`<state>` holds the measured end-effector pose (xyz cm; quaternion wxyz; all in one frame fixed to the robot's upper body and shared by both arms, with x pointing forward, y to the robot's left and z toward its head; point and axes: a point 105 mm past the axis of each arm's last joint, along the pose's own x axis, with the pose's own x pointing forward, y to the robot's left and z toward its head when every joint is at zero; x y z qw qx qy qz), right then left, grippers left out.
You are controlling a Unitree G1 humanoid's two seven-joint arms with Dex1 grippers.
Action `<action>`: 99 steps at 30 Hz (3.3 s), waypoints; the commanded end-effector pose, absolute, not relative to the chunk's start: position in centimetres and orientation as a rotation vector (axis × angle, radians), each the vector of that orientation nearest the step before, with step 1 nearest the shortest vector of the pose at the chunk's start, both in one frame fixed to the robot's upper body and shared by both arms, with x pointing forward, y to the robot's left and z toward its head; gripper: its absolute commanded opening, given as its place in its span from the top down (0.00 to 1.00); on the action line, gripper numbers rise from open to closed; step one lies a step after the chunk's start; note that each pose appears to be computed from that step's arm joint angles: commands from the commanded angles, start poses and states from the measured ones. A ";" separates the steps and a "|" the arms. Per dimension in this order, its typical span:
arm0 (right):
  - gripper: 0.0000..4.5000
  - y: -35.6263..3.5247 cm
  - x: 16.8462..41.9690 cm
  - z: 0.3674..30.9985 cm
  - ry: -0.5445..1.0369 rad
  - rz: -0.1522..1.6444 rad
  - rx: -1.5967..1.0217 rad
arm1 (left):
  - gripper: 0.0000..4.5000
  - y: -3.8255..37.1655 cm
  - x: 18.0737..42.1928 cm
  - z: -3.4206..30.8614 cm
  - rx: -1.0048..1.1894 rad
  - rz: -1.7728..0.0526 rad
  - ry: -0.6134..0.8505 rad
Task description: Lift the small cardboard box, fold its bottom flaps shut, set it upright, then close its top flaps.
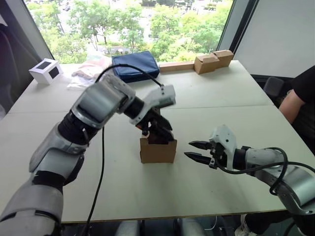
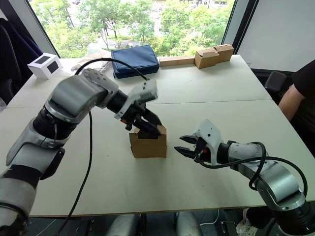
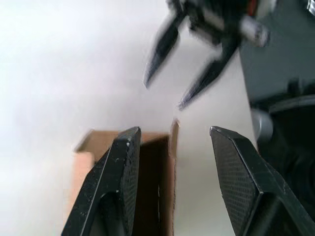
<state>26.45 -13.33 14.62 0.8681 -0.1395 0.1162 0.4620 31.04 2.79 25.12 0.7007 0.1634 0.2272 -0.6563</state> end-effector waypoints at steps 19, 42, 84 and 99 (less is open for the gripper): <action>0.98 -12.8 29.3 17.8 0.095 1.015 -0.198 | 1.00 16.5 29.2 19.4 -0.104 -0.975 0.186; 0.98 -8.7 30.4 16.2 0.139 1.193 -0.311 | 1.00 10.6 30.8 15.4 0.158 -1.218 0.247; 0.98 -8.4 24.4 20.5 0.085 1.240 -0.288 | 1.00 13.3 38.9 13.5 0.097 -1.065 0.217; 0.98 -6.4 25.5 16.6 0.137 1.167 -0.463 | 1.00 10.4 38.5 11.7 0.096 -1.231 0.294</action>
